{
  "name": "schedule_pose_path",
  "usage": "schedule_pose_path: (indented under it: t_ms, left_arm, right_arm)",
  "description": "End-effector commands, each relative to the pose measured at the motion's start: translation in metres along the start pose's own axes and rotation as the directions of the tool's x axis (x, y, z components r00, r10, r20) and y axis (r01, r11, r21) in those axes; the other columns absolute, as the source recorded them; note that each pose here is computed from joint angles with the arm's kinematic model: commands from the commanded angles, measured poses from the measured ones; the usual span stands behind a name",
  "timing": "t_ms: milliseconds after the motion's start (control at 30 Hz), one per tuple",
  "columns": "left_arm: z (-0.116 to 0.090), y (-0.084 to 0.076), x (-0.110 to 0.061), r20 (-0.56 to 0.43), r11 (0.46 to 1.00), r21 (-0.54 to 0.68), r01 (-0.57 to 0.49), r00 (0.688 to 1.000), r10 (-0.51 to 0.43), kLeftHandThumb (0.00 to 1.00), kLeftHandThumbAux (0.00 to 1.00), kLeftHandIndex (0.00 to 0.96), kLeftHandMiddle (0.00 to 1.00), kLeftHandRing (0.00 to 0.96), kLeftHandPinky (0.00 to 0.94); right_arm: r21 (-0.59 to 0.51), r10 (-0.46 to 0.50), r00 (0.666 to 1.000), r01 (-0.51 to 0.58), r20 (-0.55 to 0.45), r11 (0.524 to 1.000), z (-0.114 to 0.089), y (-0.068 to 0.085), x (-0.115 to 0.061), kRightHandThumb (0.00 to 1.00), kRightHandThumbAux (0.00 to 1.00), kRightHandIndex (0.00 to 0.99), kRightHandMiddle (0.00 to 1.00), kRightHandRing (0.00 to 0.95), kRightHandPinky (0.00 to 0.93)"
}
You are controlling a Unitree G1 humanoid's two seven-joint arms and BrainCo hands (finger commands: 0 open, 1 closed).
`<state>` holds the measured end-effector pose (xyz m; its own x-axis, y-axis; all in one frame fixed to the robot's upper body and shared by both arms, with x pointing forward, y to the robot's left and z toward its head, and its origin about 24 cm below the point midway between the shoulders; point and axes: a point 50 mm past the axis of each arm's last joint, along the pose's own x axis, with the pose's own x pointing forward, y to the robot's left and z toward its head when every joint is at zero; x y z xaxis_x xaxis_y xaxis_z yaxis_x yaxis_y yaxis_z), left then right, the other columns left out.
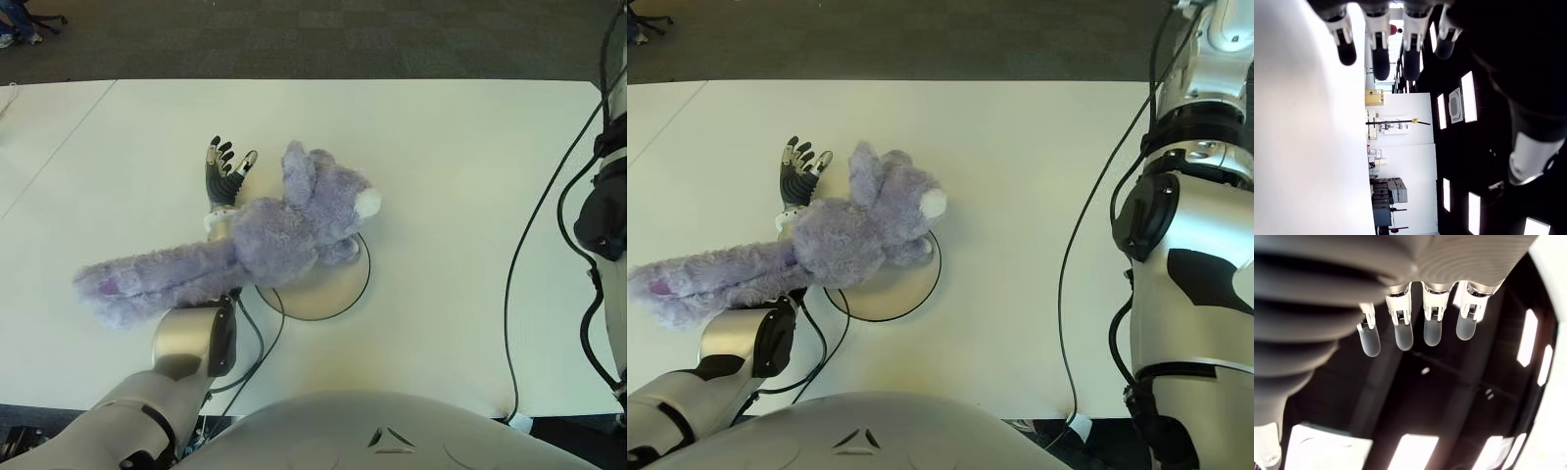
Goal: Put the doll into the plate.
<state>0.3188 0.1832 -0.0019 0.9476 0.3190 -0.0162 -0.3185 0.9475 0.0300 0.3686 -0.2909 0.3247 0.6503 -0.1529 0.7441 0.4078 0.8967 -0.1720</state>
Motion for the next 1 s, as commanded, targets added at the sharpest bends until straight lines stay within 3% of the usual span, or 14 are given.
schedule_pose_path:
  t_ms: [33,100,200,300,367,567,667,1000]
  left_arm:
    - [-0.111,0.023,-0.099,-0.514,0.996,0.089,0.007,0.857,0.04,0.0,0.64,0.085,0.175,0.159,0.142]
    - [-0.112,0.023,-0.099,-0.518,0.997,0.08,-0.004,0.854,0.045,0.0,0.637,0.084,0.173,0.158,0.14]
    - [-0.112,0.024,-0.099,-0.521,0.997,0.073,-0.016,0.852,0.052,0.0,0.631,0.083,0.171,0.157,0.132]
    - [-0.112,0.024,-0.1,-0.516,0.997,0.069,-0.023,0.855,0.055,0.0,0.615,0.085,0.179,0.162,0.135]
    - [-0.112,0.024,-0.1,-0.509,0.997,0.069,-0.017,0.859,0.05,0.0,0.6,0.085,0.18,0.16,0.123]
    - [-0.112,0.025,-0.101,-0.511,0.998,0.069,-0.004,0.859,0.039,0.0,0.587,0.089,0.188,0.167,0.124]
    - [-0.113,0.026,-0.1,-0.524,0.998,0.07,-0.004,0.851,0.04,0.0,0.61,0.096,0.202,0.18,0.157]
    - [-0.114,0.027,-0.101,-0.524,0.996,0.085,-0.001,0.85,0.045,0.0,0.594,0.088,0.175,0.155,0.107]
  right_arm:
    - [-0.069,0.003,0.921,-0.033,-0.389,0.997,-0.087,0.007,-0.075,0.0,0.622,0.148,0.128,0.082,0.05]
    - [-0.05,0.021,0.875,-0.052,-0.484,0.997,-0.103,0.018,-0.093,0.0,0.613,0.14,0.125,0.078,0.041]
    - [-0.033,0.046,0.845,-0.075,-0.533,0.997,-0.113,0.029,-0.108,0.0,0.612,0.129,0.121,0.075,0.034]
    - [-0.002,0.111,0.799,-0.139,-0.591,0.99,-0.128,0.055,-0.146,0.0,0.614,0.108,0.108,0.068,0.037]
    - [-0.004,0.139,0.783,-0.178,-0.607,0.984,-0.133,0.068,-0.163,0.0,0.631,0.098,0.098,0.063,0.038]
    - [-0.003,0.187,0.745,-0.246,-0.64,0.969,-0.139,0.086,-0.19,0.0,0.698,0.087,0.074,0.047,0.039]
    - [-0.01,0.203,0.744,-0.271,-0.636,0.963,-0.139,0.092,-0.197,0.0,0.745,0.078,0.061,0.035,0.023]
    - [-0.038,0.217,0.743,-0.31,-0.633,0.95,-0.139,0.091,-0.199,0.0,0.802,0.066,0.045,0.022,0.023]
